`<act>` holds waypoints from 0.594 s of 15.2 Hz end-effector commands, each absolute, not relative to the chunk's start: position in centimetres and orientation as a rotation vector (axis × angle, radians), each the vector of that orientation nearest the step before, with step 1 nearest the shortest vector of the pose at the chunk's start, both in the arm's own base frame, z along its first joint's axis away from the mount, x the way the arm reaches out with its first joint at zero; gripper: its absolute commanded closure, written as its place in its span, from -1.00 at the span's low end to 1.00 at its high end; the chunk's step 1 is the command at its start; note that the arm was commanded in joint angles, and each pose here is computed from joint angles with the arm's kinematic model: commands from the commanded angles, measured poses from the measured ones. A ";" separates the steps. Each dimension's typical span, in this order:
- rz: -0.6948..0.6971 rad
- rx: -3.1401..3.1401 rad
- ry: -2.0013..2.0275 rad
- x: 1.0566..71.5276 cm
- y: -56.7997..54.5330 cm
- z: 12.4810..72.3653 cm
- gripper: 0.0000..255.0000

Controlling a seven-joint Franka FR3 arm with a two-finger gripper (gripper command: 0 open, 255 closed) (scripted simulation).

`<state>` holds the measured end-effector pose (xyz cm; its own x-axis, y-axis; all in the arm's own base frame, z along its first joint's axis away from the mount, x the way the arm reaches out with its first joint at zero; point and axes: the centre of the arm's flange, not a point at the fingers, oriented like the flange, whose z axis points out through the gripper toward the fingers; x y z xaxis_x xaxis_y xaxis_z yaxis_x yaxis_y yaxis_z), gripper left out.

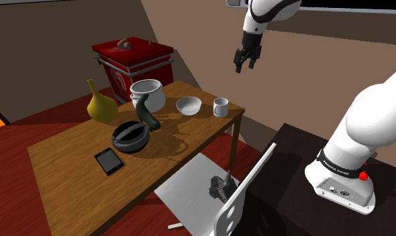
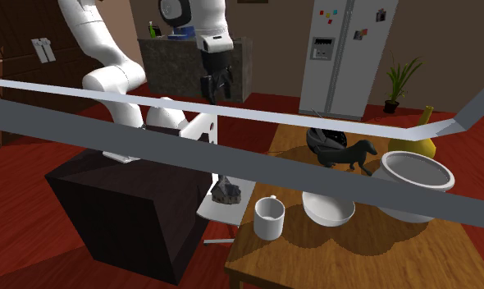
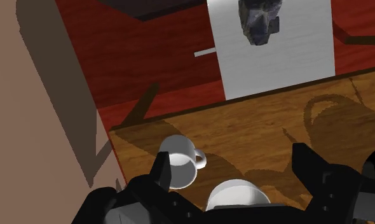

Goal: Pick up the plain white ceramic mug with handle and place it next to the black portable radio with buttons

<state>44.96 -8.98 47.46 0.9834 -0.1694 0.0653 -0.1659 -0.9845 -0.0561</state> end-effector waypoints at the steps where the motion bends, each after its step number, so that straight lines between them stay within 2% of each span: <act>1: -0.089 -3.080 0.266 46.4 -10.0 45.4 -1.00; 9: -0.011 -3.084 0.289 52.8 -14.1 37.5 -1.00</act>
